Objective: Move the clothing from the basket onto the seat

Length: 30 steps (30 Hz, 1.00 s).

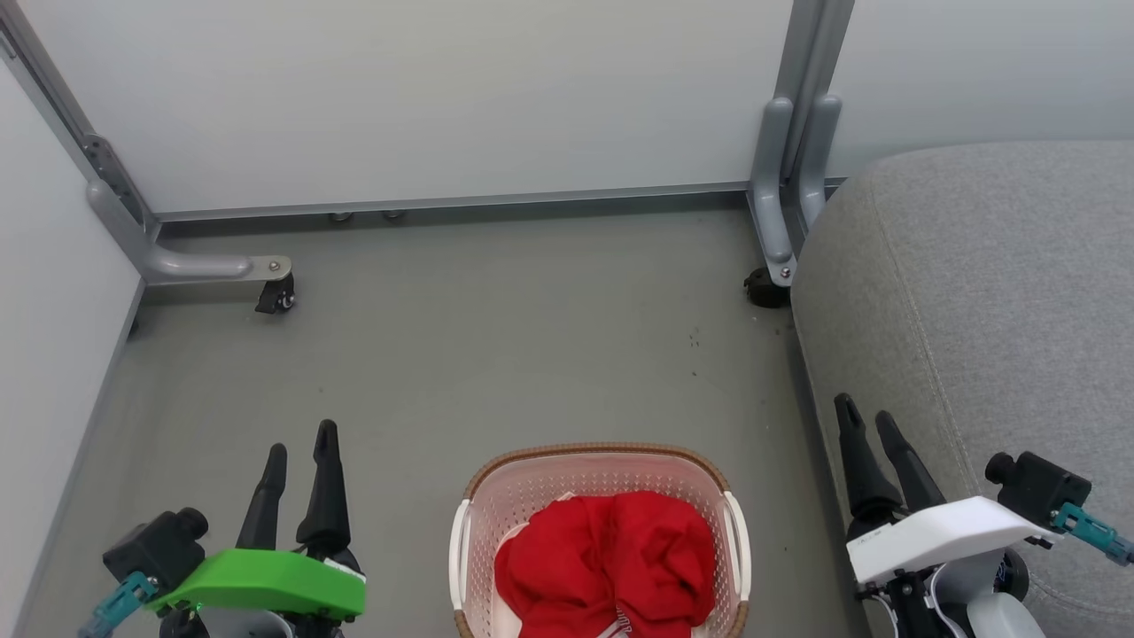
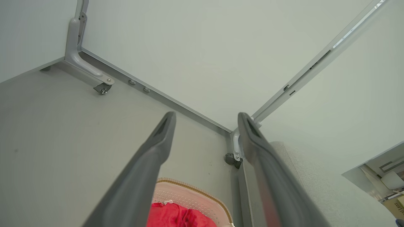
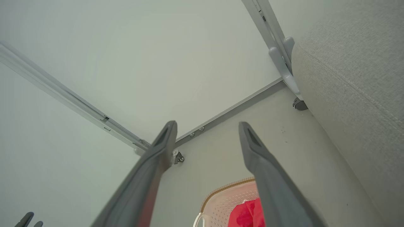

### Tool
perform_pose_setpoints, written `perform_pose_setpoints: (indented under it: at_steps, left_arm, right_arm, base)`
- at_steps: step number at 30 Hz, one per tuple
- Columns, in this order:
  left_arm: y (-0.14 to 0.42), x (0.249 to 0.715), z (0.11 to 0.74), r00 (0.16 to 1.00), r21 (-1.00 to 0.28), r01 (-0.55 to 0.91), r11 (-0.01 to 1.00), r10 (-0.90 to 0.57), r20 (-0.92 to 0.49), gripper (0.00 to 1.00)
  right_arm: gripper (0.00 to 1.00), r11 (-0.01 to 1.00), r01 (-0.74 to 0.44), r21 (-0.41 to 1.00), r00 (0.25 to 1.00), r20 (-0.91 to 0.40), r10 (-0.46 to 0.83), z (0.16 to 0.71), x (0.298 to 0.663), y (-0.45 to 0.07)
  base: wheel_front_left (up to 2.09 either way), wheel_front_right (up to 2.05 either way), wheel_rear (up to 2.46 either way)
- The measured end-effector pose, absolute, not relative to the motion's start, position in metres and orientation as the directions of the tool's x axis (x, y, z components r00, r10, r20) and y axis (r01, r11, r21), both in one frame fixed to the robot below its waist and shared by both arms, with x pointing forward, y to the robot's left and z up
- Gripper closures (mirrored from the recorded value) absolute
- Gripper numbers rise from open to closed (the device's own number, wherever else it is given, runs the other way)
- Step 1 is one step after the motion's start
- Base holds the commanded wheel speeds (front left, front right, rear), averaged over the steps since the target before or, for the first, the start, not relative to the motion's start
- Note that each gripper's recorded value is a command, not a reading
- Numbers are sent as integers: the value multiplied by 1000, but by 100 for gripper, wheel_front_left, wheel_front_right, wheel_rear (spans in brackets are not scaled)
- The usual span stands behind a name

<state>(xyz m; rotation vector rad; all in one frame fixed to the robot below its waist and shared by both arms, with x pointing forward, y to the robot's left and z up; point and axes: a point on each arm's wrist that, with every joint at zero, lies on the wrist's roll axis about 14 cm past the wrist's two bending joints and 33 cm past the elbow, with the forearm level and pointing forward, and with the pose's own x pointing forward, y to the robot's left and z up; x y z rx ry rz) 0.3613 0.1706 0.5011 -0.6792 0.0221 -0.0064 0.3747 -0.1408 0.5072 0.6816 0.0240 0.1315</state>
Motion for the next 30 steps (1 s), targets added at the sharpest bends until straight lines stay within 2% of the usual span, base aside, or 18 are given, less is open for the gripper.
perform_pose_setpoints:
  at_steps: [22, 30]
  left_arm:
    - [165, 354, 506, 999, -439, 48, 897, -38, 33, 0]
    - [173, 351, 511, 998, -416, 29, 909, -5, 59, 0]
  right_arm:
    - [0, 878, -199, 435, 980, 69, 187, 515, 371, -123]
    - [0, 896, -202, 395, 979, 87, 183, 517, 369, -125]
  base:
    - [0, 0, 0]
    - [0, 0, 0]
